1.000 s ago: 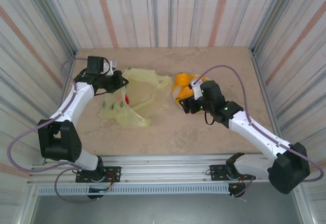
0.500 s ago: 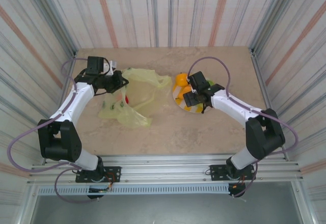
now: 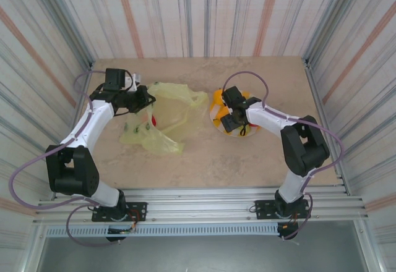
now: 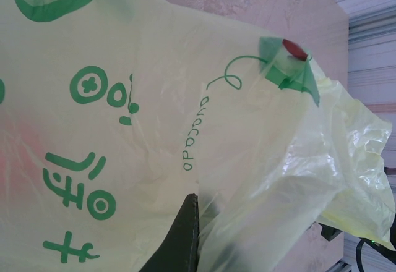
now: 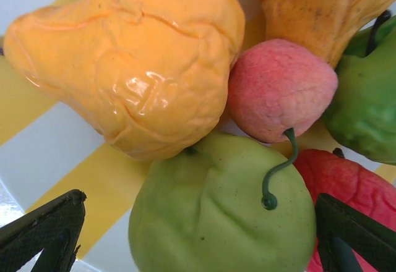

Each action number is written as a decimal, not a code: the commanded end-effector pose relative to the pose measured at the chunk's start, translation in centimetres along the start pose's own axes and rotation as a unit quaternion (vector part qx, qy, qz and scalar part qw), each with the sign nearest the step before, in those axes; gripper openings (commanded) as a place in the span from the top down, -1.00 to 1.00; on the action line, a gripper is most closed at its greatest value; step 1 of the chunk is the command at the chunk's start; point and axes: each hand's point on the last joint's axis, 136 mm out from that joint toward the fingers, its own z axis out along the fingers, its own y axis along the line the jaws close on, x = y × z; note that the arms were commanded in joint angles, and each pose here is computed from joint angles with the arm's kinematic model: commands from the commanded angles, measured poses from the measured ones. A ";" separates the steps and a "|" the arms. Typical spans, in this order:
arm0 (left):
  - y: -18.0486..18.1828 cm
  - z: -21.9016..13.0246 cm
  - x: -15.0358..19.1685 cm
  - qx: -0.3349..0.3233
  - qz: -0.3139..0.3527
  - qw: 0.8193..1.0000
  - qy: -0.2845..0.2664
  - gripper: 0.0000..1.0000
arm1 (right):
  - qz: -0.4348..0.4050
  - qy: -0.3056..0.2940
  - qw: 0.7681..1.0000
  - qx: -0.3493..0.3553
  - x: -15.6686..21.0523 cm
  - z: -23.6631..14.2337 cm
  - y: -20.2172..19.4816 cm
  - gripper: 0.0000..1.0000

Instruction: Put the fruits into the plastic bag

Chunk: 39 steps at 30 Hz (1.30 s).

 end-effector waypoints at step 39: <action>-1.6 -0.8 0.2 0.043 -0.002 0.999 -0.001 1.00 | 0.039 -0.121 0.972 -0.198 -1.4 -11.2 4.4 -0.32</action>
